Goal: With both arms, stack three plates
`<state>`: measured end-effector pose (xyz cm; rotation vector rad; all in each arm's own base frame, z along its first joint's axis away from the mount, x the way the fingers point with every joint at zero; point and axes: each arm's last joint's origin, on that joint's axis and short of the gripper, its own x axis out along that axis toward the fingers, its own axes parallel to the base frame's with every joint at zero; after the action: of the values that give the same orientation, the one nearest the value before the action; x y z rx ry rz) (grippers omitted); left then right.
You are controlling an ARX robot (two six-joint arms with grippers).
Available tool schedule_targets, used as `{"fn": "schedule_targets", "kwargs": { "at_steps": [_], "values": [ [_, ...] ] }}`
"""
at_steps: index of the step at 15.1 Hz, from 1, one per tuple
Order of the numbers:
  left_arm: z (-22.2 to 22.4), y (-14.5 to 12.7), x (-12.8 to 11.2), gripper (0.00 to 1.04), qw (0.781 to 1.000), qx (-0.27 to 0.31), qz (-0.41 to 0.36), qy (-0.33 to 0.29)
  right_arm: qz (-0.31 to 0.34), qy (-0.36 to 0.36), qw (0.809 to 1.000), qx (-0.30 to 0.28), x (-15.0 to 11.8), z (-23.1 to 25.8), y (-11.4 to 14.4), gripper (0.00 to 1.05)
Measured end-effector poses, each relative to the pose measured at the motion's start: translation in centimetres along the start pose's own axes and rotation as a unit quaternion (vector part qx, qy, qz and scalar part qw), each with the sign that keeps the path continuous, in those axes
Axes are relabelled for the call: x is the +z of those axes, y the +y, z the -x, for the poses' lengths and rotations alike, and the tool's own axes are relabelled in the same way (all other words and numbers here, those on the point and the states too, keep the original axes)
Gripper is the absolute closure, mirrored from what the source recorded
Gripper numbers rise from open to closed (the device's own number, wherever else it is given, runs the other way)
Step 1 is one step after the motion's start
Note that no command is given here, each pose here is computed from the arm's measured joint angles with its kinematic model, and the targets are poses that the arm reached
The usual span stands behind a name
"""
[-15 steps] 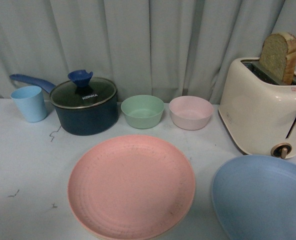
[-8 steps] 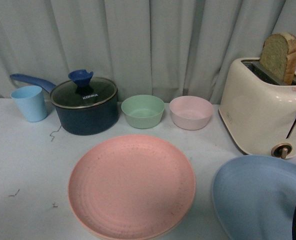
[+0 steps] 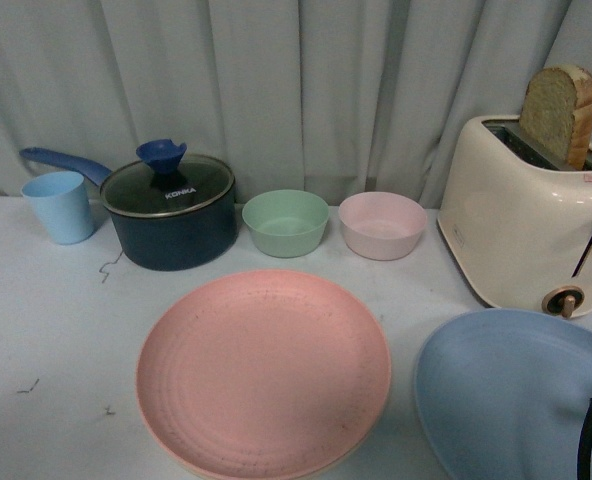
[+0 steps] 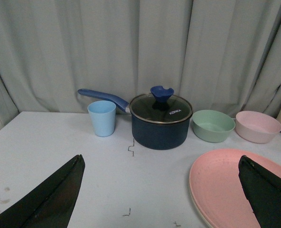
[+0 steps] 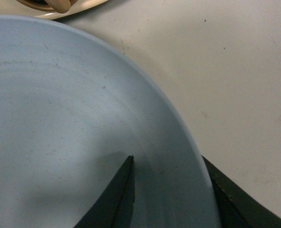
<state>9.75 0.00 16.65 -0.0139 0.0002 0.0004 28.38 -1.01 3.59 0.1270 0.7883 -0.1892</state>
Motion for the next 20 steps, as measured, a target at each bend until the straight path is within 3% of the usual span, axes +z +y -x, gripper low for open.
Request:
{"fn": "schedule_targets", "kwargs": {
  "at_steps": [3, 5, 11, 13, 16, 20],
  "values": [
    [0.0, 0.0, 0.0, 0.07, 1.0, 0.0, 0.0, 0.0, -0.005, -0.017, 1.0, 0.013, -0.3, 0.4, -0.3, 0.91],
    [0.0, 0.0, 0.0, 0.07, 1.0, 0.0, 0.0, 0.0, -0.013, -0.025, 0.999, 0.03, -0.4, 1.1, -0.9, 1.0],
    [0.0, 0.0, 0.0, 0.07, 1.0, 0.0, 0.0, 0.0, -0.035, -0.041, 0.998, 0.032, -1.6, 5.3, -3.8, 1.01],
    [0.0, 0.0, 0.0, 0.07, 1.0, 0.0, 0.0, 0.0, -0.027, -0.04, 0.998, 0.049, -1.4, 7.3, -3.6, 1.02],
    [0.0, 0.0, 0.0, 0.07, 1.0, 0.0, 0.0, 0.0, 0.007, -0.091, 0.99, 0.107, 0.9, 10.5, -0.7, 1.02],
    [0.0, 0.0, 0.0, 0.07, 1.0, 0.0, 0.0, 0.0, -0.009, -0.127, 0.978, 0.164, 4.9, 10.4, 4.6, 1.02]
  ]
}}
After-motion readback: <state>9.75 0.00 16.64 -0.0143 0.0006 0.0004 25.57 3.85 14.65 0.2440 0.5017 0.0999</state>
